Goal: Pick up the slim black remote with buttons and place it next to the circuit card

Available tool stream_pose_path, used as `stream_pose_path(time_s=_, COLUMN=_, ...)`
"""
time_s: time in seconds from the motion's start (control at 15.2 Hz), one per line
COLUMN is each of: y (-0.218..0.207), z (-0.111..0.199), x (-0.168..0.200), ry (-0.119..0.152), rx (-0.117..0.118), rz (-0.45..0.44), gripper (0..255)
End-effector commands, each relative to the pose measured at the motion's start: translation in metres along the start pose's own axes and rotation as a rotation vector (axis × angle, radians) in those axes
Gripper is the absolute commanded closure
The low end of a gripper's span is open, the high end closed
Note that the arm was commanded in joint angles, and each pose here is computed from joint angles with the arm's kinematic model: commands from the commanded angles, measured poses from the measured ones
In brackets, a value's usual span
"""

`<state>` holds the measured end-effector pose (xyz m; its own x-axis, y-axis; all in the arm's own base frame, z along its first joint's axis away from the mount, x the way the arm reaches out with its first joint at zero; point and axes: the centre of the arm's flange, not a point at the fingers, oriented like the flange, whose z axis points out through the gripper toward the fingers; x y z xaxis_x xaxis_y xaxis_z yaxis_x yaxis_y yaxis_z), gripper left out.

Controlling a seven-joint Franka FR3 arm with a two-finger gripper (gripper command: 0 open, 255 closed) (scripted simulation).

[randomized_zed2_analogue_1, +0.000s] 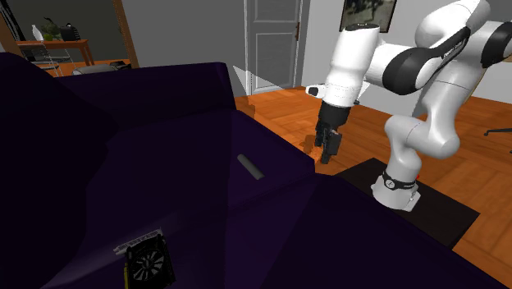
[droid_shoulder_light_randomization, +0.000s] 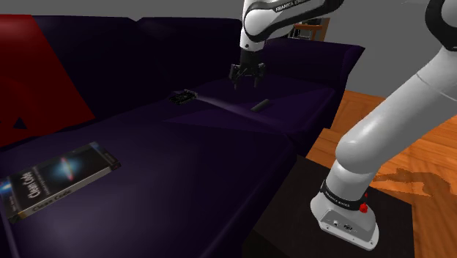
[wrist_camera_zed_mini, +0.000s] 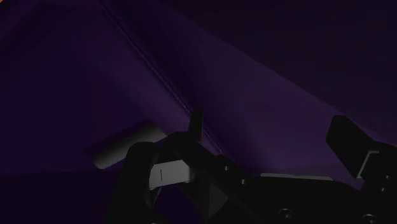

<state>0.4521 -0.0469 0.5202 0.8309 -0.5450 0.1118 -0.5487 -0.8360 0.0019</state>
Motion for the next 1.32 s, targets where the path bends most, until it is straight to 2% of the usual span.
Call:
stream_pose_path(time_s=0.0, y=0.004, z=0.016, x=0.02, ry=0.008, rx=-0.014, rz=0.07, gripper=0)
stream_pose_path(time_s=0.59, y=0.039, z=0.084, x=0.104, ry=0.036, rx=-0.081, rz=0.372, gripper=0)
stream_pose_path(time_s=1.25, y=0.111, z=0.154, x=0.181, ry=0.066, rx=-0.155, rz=0.707, gripper=0)
